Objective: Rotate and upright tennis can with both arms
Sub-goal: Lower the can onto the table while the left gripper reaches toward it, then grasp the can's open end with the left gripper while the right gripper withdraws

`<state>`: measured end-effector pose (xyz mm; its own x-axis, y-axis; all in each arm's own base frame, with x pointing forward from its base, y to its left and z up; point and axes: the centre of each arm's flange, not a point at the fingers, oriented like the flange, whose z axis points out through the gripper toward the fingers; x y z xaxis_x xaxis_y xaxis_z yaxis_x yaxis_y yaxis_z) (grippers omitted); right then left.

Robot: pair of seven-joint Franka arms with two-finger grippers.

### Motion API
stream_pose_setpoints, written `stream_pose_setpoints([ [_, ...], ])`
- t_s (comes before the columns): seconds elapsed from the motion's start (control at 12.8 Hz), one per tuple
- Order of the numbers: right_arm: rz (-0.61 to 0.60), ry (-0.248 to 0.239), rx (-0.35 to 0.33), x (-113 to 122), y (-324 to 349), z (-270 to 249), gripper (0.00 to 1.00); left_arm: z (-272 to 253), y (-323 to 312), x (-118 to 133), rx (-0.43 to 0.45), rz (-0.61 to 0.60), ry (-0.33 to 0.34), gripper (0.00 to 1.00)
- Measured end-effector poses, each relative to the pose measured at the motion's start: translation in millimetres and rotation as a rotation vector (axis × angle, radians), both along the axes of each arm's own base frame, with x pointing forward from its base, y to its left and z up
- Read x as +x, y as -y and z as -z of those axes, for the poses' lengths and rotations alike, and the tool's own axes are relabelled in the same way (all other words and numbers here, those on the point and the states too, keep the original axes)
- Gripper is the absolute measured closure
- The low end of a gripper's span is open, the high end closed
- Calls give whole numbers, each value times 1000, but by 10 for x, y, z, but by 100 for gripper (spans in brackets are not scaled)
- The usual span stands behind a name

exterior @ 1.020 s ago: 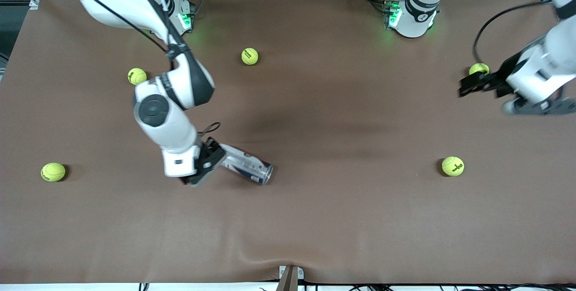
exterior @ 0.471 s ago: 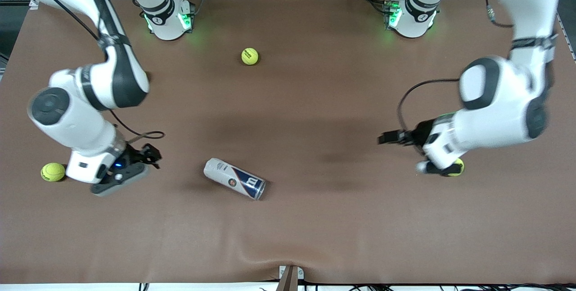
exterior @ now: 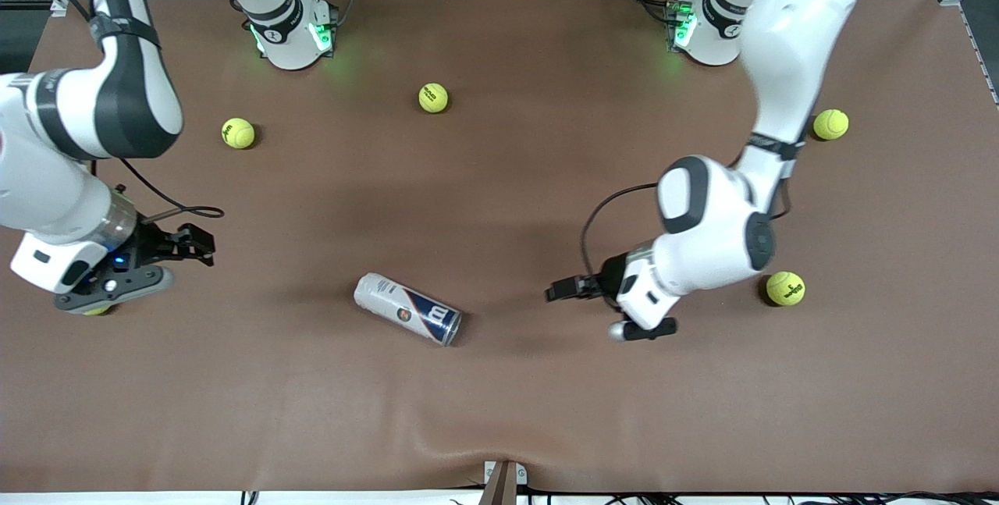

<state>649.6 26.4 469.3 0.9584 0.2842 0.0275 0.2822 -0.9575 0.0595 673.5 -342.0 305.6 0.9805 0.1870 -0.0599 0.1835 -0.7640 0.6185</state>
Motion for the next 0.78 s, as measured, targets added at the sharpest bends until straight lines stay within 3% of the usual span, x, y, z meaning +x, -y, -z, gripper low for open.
stream_pose_setpoints([
  [0.31, 206, -137, -15, -176, 297, -197, 0, 424, 444, 1, -114, -116, -9, 0],
  [0.78, 276, -137, -26, -501, 276, -872, 0, 907, 1122, -284, -180, -163, -22, 0],
])
